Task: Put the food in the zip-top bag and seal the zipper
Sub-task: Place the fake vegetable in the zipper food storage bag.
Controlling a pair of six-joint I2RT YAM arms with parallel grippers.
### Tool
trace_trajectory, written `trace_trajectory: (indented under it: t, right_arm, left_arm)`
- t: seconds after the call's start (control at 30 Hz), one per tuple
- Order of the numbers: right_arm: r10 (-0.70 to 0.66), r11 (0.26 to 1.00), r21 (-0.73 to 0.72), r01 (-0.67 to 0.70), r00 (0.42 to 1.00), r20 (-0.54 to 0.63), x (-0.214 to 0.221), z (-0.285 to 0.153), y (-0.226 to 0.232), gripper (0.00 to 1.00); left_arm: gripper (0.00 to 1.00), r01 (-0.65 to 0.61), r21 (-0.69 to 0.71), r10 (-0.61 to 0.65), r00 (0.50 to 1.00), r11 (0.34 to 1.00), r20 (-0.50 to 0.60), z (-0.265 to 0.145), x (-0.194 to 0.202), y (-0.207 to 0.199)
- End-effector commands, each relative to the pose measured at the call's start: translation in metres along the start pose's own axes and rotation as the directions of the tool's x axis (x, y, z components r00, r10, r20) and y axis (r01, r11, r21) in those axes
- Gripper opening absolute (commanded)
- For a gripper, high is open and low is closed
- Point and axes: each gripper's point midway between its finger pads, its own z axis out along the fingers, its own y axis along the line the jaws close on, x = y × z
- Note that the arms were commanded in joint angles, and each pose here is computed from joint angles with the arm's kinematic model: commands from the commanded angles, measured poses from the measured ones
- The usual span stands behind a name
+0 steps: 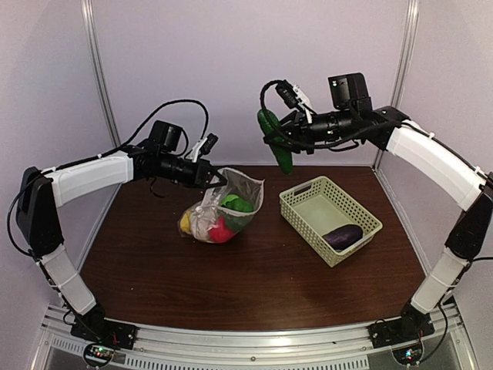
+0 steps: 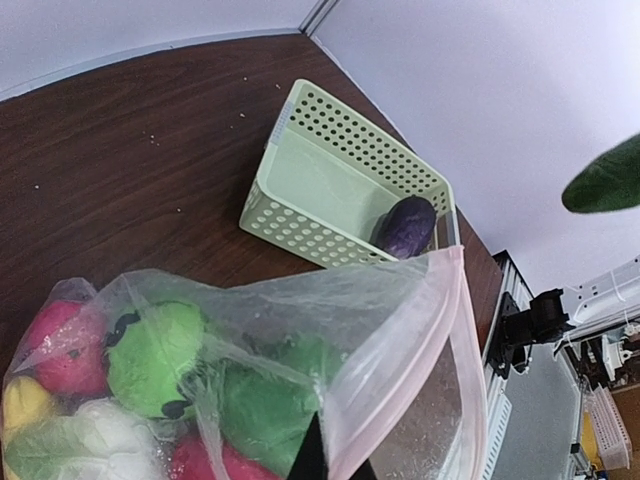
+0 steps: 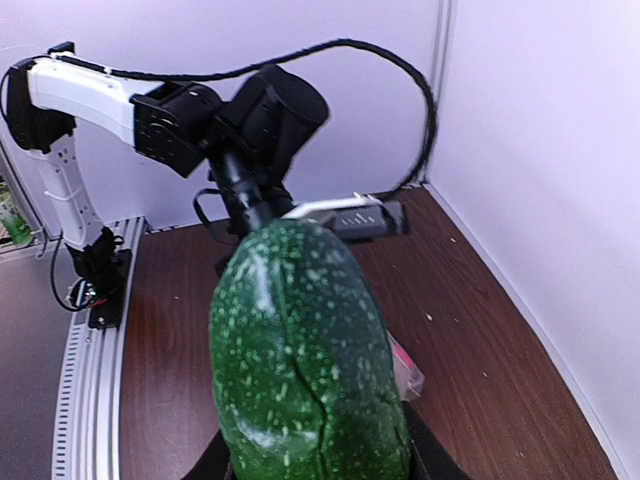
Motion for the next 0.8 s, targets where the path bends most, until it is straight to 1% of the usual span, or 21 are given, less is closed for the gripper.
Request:
trace_trajectory:
  t: [0.0, 0.13, 0.23, 0.33, 0.5, 0.63, 0.77]
  right_arm:
    - [0.013, 0.983, -0.183, 0.001, 0.997, 0.079, -0.028, 0.032, 0.037, 0.32]
    - [-0.031, 0.964, -0.261, 0.054, 0.995, 0.091, -0.033, 0.059, 0.056, 0.34]
    - [-0.068, 0.955, -0.283, 0.093, 0.993, 0.097, -0.032, 0.074, 0.061, 0.34]
    - [-0.068, 0.943, -0.319, 0.099, 0.992, 0.106, -0.028, 0.091, 0.063, 0.34]
    - [-0.078, 0.901, -0.416, 0.121, 0.990, 0.119, -0.026, 0.110, 0.081, 0.36]
    - [-0.146, 0.878, -0.445, 0.176, 0.984, 0.103, -0.016, 0.126, 0.097, 0.38]
    - [-0.214, 0.858, -0.461, 0.228, 0.973, 0.082, -0.004, 0.136, 0.105, 0.41]
  left_arm:
    - [0.00, -0.052, 0.047, 0.051, 0.999, 0.998, 0.014, -0.001, -0.010, -0.013]
    - [0.00, -0.067, 0.063, 0.066, 0.998, 0.996, 0.017, -0.003, -0.012, -0.018]
    - [0.00, -0.082, 0.092, 0.081, 0.997, 0.992, 0.019, -0.006, -0.014, -0.025]
    - [0.00, -0.097, 0.115, 0.095, 0.995, 0.989, 0.027, -0.011, -0.017, -0.031]
    - [0.00, -0.108, 0.154, 0.102, 0.994, 0.982, 0.049, -0.023, -0.024, -0.039]
    - [0.00, -0.117, 0.196, 0.105, 0.992, 0.973, 0.073, -0.035, -0.030, -0.045]
    - [0.00, -0.134, 0.193, 0.116, 0.988, 0.972, 0.100, -0.046, -0.036, -0.047]
